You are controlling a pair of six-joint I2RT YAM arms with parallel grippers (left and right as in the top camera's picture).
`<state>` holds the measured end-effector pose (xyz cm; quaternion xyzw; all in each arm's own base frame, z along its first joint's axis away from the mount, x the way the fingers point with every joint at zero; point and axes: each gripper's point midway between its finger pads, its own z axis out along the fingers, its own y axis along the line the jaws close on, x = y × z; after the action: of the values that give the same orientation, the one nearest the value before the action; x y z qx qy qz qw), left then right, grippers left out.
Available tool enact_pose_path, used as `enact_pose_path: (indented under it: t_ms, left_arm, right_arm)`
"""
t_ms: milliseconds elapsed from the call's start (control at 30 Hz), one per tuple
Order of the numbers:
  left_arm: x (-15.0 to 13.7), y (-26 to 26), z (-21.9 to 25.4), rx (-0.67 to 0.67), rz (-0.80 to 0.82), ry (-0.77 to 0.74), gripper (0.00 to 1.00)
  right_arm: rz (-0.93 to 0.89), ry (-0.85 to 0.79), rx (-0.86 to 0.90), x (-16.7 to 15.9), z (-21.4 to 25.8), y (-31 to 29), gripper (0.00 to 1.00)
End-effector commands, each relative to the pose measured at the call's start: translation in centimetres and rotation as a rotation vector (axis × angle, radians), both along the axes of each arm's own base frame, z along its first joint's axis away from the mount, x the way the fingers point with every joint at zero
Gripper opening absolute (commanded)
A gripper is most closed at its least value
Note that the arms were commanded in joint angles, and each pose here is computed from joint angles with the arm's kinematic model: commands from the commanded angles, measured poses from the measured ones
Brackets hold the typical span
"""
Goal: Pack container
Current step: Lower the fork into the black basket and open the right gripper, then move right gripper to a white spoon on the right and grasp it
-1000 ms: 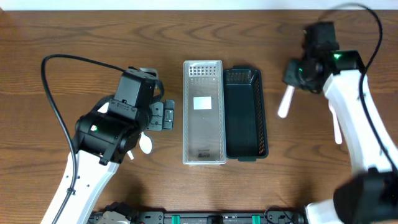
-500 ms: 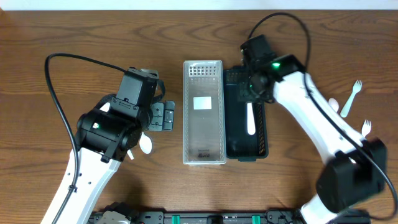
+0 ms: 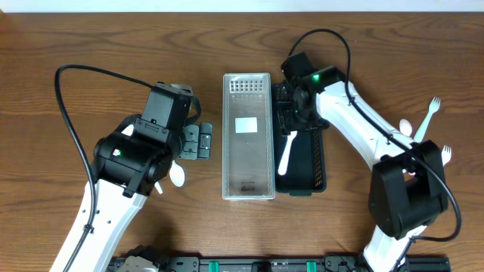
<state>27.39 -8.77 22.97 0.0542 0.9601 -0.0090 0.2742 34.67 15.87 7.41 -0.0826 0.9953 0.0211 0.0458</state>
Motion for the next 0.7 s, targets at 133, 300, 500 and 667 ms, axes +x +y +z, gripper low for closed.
enact_pose_path:
  t_ms: [133, 300, 500, 667]
  left_arm:
    - [0.0, 0.3, -0.1, 0.009, 0.016, 0.006, 0.98]
    - [-0.1, 0.3, -0.2, 0.011, 0.015, 0.010, 0.98]
    - [-0.1, 0.3, -0.2, 0.011, 0.016, 0.010, 0.98]
    - [-0.3, 0.4, -0.3, 0.015, 0.016, 0.019, 0.98]
  right_arm:
    - [-0.095, -0.362, 0.064, 3.0, 14.5, -5.2, 0.75]
    - [-0.213, -0.443, -0.014, 2.3, 17.9, -14.0, 0.89]
    - [-0.332, -0.302, -0.112, 1.0, 13.4, -23.4, 0.90]
    - [-0.354, -0.199, -0.082, 1.4, 7.7, -26.5, 0.90]
